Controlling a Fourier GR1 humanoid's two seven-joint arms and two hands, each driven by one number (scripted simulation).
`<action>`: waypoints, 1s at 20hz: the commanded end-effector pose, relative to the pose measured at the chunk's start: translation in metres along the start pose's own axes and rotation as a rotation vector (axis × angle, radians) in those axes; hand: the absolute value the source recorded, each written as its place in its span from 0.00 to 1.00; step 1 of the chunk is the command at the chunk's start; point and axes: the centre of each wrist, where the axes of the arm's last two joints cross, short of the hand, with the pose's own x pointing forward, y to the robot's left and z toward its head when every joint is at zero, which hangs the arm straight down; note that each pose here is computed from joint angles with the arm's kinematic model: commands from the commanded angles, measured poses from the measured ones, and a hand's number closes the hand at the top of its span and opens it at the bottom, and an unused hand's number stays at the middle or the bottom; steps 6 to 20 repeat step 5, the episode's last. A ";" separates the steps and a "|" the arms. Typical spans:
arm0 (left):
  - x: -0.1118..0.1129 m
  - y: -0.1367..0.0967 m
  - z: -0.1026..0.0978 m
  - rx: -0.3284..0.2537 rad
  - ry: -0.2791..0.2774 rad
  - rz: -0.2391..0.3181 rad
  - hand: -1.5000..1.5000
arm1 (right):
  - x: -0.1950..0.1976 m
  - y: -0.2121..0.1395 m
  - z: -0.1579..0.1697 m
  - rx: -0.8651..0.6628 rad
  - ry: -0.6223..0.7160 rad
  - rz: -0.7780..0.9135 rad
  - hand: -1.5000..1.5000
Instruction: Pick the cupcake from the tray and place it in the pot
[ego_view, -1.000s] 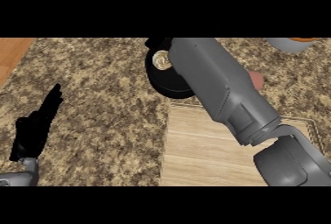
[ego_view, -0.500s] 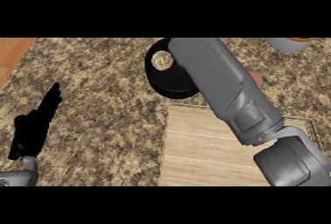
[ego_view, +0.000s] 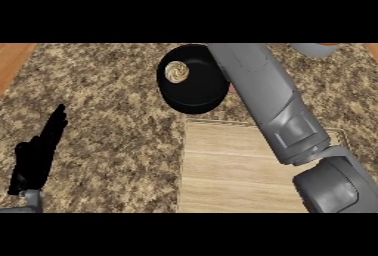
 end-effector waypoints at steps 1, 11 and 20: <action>0.010 0.007 -0.007 0.020 0.006 0.007 0.50 | -0.007 -0.013 -0.001 0.034 0.007 -0.093 0.00; -0.025 0.020 0.004 0.037 0.027 0.002 0.50 | -0.049 -0.034 0.013 0.016 0.003 -0.103 0.00; -0.025 0.020 0.004 0.037 0.027 0.002 0.50 | -0.049 -0.034 0.013 0.016 0.003 -0.103 0.00</action>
